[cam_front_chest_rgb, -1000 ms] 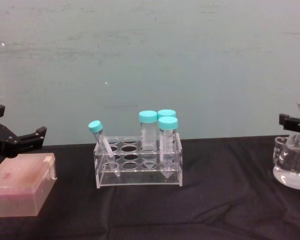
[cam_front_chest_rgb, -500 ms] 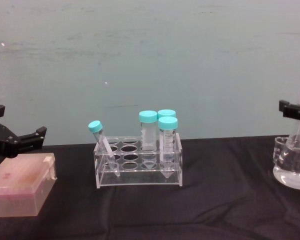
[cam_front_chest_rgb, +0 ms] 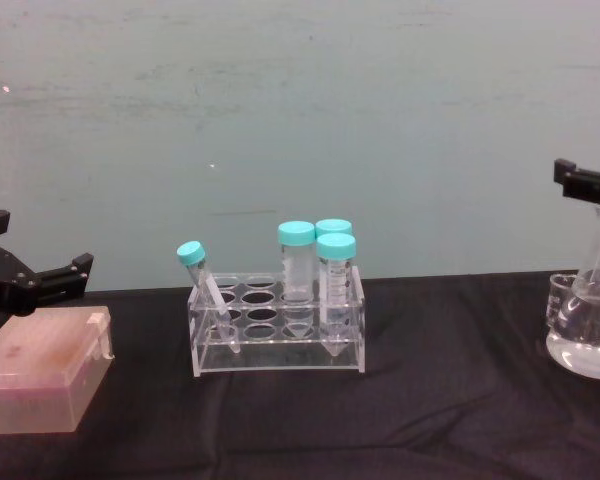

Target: Place the experimental apparatus aside using one hand.

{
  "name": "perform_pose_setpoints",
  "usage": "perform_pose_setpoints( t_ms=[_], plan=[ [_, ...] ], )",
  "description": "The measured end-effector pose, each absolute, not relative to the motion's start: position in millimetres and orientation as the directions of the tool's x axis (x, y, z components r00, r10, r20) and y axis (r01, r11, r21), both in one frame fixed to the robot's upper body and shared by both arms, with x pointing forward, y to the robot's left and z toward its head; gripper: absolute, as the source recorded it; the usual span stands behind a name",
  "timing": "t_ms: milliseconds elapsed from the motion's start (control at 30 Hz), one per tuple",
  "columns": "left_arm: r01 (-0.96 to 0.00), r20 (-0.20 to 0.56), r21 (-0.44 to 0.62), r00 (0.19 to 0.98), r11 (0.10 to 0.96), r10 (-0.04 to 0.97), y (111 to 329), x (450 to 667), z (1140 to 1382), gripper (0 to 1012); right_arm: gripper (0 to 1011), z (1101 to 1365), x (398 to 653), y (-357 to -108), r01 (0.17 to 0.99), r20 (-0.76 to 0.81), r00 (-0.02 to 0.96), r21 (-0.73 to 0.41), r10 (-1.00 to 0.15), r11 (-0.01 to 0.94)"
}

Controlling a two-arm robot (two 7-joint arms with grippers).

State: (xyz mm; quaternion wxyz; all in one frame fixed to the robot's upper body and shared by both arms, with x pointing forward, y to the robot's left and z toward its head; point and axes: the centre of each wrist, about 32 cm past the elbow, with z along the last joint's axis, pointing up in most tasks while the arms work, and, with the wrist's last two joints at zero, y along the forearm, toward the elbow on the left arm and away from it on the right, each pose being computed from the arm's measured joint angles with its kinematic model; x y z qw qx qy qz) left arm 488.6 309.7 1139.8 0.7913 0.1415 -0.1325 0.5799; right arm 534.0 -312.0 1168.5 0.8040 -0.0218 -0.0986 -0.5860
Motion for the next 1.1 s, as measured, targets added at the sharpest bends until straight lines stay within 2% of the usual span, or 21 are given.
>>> perform_pose_setpoints(
  t_ms=[400,767,1100],
  plan=[
    [-0.955,0.374,0.070,0.292,0.287,0.880,309.7,488.6,1139.8,1000,1000,1173.9,515.9,-306.8,0.921,0.185,0.344,0.121,-0.920,0.369],
    [-0.955,0.374,0.070,0.292,0.287,0.880,309.7,488.6,1139.8,1000,1000,1171.8,497.3,-304.7,0.885,0.188,0.429,0.107,-0.884,0.452],
    [-0.955,0.374,0.070,0.292,0.287,0.880,309.7,488.6,1139.8,1000,1000,1167.6,492.1,-303.1,0.866,0.170,0.479,0.071,-0.861,0.496]
  ],
)
